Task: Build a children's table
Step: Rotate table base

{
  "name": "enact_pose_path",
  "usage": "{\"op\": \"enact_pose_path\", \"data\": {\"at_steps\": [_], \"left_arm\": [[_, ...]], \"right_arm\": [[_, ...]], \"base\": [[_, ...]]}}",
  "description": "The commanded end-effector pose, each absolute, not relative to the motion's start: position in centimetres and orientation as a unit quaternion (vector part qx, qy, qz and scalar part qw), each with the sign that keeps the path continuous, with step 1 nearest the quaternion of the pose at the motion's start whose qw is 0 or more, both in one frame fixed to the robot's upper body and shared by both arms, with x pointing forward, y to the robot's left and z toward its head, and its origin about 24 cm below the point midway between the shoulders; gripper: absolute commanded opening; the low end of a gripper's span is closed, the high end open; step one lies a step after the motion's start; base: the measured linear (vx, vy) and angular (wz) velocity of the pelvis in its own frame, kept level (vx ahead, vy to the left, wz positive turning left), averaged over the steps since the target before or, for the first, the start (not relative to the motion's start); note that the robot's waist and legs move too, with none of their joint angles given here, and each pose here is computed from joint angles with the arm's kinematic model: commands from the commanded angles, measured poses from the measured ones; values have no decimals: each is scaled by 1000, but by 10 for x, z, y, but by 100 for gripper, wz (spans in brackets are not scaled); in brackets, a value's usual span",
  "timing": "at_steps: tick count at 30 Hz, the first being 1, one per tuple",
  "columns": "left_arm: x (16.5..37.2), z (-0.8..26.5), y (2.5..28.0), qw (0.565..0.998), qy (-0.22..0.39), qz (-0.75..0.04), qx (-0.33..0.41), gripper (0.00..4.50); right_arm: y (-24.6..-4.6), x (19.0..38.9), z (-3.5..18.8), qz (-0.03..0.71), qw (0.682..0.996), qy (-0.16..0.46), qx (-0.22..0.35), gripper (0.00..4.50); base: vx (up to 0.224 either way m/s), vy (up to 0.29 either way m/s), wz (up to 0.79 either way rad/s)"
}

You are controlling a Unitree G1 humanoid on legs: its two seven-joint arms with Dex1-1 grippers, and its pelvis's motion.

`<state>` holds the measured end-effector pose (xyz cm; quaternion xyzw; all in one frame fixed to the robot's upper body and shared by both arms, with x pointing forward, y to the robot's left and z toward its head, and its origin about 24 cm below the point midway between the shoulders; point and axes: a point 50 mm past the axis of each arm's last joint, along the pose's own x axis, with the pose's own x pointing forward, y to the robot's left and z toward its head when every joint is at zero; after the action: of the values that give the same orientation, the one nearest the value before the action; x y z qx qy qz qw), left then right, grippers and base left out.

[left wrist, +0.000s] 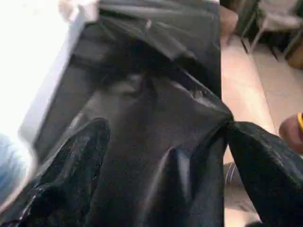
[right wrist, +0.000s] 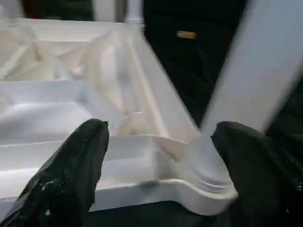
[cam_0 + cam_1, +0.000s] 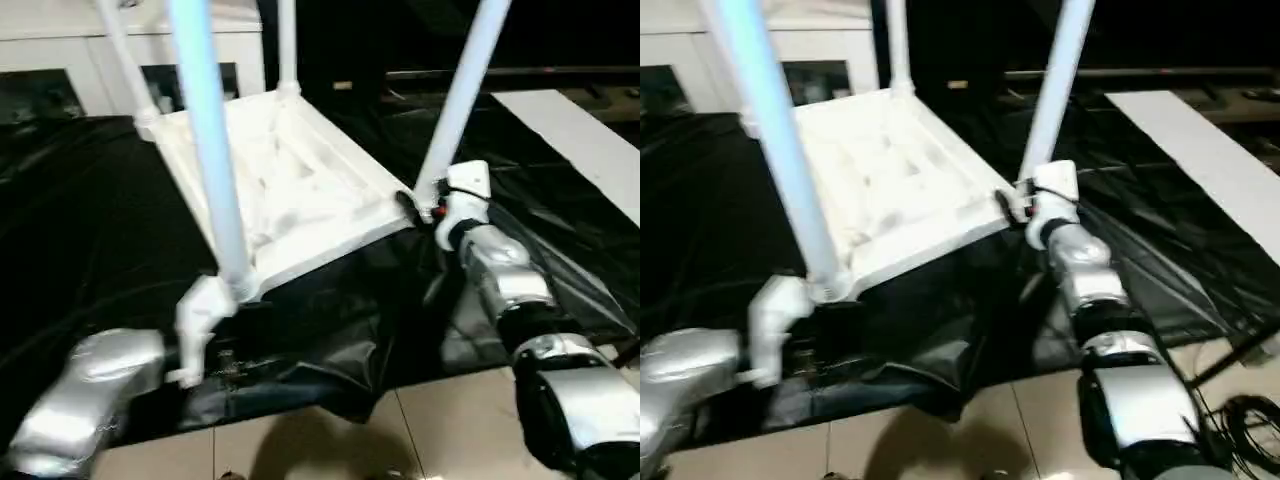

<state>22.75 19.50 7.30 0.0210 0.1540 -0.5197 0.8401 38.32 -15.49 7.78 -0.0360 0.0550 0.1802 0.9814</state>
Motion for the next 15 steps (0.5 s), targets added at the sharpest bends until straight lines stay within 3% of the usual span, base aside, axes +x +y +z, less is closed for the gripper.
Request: {"op": "enact_pose_path", "data": {"at_steps": [1, 5, 10, 15], "left_arm": [[224, 84, 209, 842, 149, -519, 5, 443], [217, 103, 230, 839, 150, -523, -15, 443], [230, 116, 245, 866, 104, -489, -23, 443], [250, 123, 235, 873, 53, -481, -53, 443]], "right_arm": [[-150, 378, 74, 203, 977, 53, -40, 397], [-153, 366, 54, 205, 973, 91, -55, 397], [-159, 357, 44, 202, 973, 102, -55, 397], [-164, 350, 31, 202, 967, 140, -63, 397]], "base": [[0, 0, 0], [0, 0, 0], [0, 0, 0], [0, 0, 0]]}}
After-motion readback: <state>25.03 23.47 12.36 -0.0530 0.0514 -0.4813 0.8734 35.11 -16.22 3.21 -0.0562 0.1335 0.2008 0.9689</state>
